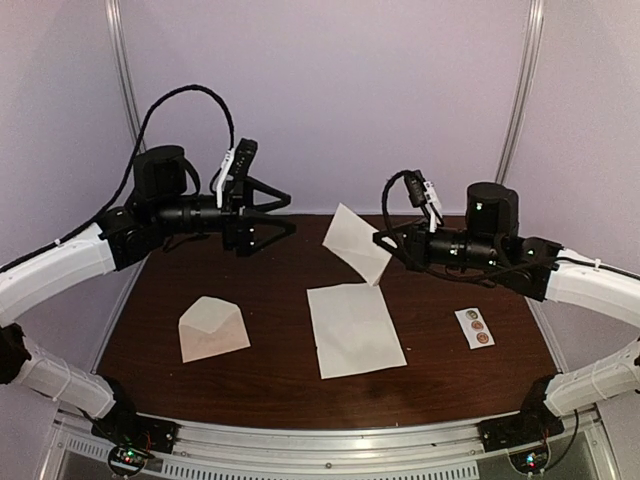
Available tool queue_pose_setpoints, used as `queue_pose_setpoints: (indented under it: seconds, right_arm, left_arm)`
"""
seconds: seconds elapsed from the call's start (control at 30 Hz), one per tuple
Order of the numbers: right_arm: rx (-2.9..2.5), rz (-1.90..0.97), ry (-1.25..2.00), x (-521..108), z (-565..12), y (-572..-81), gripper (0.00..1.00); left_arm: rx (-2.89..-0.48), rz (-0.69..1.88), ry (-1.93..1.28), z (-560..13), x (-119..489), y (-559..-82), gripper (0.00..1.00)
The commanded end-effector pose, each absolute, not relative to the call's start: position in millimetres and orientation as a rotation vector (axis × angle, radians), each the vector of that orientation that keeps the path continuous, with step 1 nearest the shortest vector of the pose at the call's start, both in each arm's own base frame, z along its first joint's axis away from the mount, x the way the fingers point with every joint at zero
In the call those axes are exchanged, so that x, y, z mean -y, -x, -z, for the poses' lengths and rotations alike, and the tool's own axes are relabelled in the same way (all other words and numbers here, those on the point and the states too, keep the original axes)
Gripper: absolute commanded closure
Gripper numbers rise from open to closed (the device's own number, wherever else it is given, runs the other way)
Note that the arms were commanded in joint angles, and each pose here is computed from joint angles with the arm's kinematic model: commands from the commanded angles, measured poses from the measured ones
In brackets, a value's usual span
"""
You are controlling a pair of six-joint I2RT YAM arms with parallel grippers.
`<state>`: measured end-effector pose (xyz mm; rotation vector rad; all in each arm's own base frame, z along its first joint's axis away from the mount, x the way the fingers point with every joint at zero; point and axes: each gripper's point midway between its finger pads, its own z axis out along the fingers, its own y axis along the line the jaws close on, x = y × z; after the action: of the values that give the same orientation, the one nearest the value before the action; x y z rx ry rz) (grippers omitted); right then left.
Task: Place the letter into the envelope and seal it
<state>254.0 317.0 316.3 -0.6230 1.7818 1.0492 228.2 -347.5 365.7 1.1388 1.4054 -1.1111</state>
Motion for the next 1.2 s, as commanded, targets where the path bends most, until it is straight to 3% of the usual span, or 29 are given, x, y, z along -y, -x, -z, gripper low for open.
queue_pose_setpoints:
  seconds: [0.0,0.5,0.83,1.17]
  right_arm:
    - [-1.892,-0.904,0.604,-304.0,-294.1,-265.8,1.00]
    - [-1.961,-1.087,1.016,-350.8,-287.2,-209.3,1.00]
    - [-1.896,-1.145,1.107,-360.6,-303.0,-191.6,1.00]
    - [-1.887,-1.128,1.109,-362.1,-304.4,-194.8,1.00]
  left_arm:
    - [-1.315,1.094,-1.082,-388.7,341.4,-228.6,0.15]
    - [-1.471,1.081,-1.247,-332.3,381.4,-226.5,0.18]
    - [-1.532,1.129,-1.422,-294.2,405.9,-208.5,0.66]
    - [-1.519,1.185,-1.463,-289.5,409.8,-199.3,0.85]
